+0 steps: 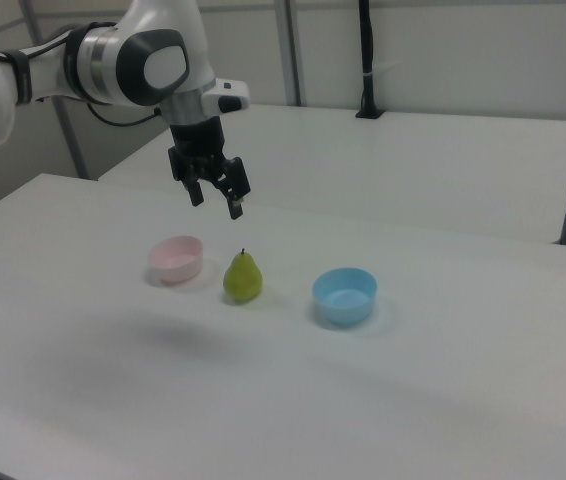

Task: Place the pear in the bowl
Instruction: 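Lower the open gripper down over the green pear, then close the gripper around the green pear, then lift the pear and carry it over the pink bowl, then lower the pear into the pink bowl and open the gripper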

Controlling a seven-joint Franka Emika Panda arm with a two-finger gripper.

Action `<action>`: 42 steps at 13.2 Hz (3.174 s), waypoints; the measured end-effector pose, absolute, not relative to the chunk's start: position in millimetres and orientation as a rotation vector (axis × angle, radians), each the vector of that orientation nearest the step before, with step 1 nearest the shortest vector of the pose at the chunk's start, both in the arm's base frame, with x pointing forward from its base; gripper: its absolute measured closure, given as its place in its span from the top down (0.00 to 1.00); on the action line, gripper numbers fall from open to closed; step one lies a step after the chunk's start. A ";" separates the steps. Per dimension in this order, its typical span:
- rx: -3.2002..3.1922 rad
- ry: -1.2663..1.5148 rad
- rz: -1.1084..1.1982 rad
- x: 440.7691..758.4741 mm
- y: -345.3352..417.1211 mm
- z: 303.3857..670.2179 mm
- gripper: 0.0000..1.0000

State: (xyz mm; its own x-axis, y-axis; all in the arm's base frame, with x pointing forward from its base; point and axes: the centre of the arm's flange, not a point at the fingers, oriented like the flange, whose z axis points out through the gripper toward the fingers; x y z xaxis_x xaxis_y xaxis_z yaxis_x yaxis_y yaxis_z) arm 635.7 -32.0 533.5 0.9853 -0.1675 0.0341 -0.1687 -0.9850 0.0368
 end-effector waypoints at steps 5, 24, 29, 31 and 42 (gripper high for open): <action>3.135 -0.136 0.175 679.7 62.1 471.1 1.00; 3.067 0.046 0.101 710.5 15.8 356.9 0.61; 3.105 -0.025 0.218 706.2 46.3 435.3 0.61; 3.119 -0.042 0.219 700.8 100.3 434.1 0.61; 3.116 -0.066 0.176 699.2 171.3 373.9 0.84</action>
